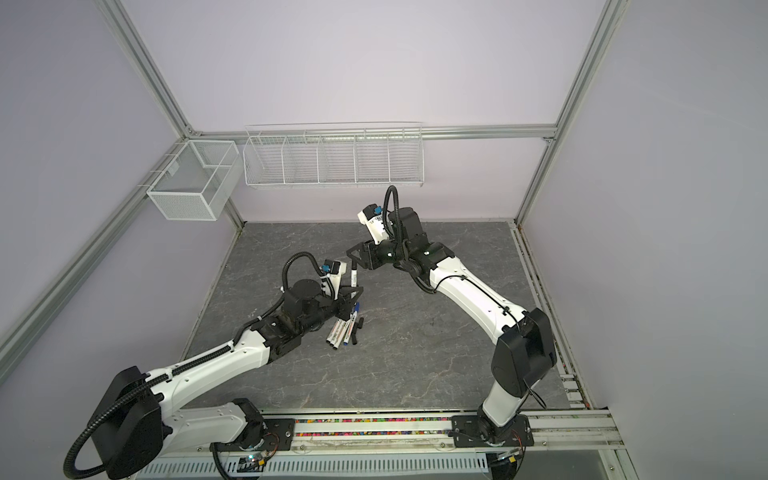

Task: Insert the pens into the pen caps
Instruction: 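Push the black cap down onto the marker tip with the right gripper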

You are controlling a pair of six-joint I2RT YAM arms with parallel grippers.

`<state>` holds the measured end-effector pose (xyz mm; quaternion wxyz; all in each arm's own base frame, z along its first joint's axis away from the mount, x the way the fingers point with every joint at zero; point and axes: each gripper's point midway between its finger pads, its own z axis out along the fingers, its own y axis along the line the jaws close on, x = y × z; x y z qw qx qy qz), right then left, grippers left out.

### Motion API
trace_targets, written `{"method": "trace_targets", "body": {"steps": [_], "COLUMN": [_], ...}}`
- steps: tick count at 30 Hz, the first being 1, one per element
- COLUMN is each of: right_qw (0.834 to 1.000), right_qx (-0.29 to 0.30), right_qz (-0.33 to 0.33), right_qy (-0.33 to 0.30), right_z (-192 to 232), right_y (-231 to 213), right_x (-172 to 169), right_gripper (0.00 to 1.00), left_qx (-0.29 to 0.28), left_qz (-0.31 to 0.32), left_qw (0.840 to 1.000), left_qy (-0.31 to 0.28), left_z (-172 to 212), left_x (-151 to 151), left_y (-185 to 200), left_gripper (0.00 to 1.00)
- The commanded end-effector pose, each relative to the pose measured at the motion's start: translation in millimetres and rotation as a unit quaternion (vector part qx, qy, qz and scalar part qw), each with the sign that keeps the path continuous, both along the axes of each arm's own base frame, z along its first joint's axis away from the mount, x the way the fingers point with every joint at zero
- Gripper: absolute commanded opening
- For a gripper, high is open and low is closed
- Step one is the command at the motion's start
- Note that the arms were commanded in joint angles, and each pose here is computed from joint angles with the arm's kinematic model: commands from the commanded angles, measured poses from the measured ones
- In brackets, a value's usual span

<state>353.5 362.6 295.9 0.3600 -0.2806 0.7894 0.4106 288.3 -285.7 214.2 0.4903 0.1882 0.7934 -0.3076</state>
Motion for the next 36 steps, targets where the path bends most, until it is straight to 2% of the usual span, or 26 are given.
{"method": "trace_targets", "body": {"steps": [1, 6, 12, 16, 22, 25, 29, 33, 36], "right_qw": [1.000, 0.999, 0.999, 0.996, 0.981, 0.970, 0.956, 0.944, 0.947], "right_qx": [0.002, -0.001, -0.001, -0.009, -0.045, -0.083, -0.153, -0.221, -0.202], "right_qz": [0.018, 0.023, 0.035, 0.062, 0.128, 0.148, 0.155, 0.141, 0.122], "right_qy": [0.014, 0.033, 0.036, 0.059, 0.141, 0.176, 0.196, 0.200, 0.220], "right_z": [-2.3, -10.5, -13.2, -22.4, -61.7, -89.4, -125.1, -157.1, -164.1], "right_y": [4.8, 5.2, 4.5, 4.0, -1.9, -9.2, -22.9, -36.6, -42.0], "right_x": [-11.4, -16.4, -22.2, -33.9, -69.2, -87.6, -104.6, -107.7, -101.0], "right_gripper": [0.41, 0.35, 0.15, 0.07, 0.07, 0.06, 0.07, 0.07, 0.06], "left_qx": [-0.011, -0.011, -0.009, -0.023, -0.072, -0.091, -0.153, -0.195, -0.194], "left_qz": [0.001, 0.001, 0.002, 0.011, 0.069, 0.094, 0.131, 0.117, 0.086], "left_qw": [1.000, 1.000, 1.000, 0.999, 0.989, 0.980, 0.962, 0.952, 0.952], "left_qy": [-0.011, -0.014, -0.017, -0.035, -0.112, -0.148, -0.183, -0.207, -0.221], "left_z": [10.6, 12.3, 15.9, 28.9, 87.2, 119.1, 164.5, 203.5, 219.0], "left_x": [1.9, 2.4, 3.7, 7.9, 32.6, 52.6, 78.3, 83.5, 75.1], "left_y": [-3.0, -3.4, -3.6, -3.4, 8.2, 18.3, 47.6, 58.7, 52.1], "left_gripper": [0.00, 0.00, 0.00, 0.00, 0.00, 0.00, 0.00, 0.00, 0.00]}}
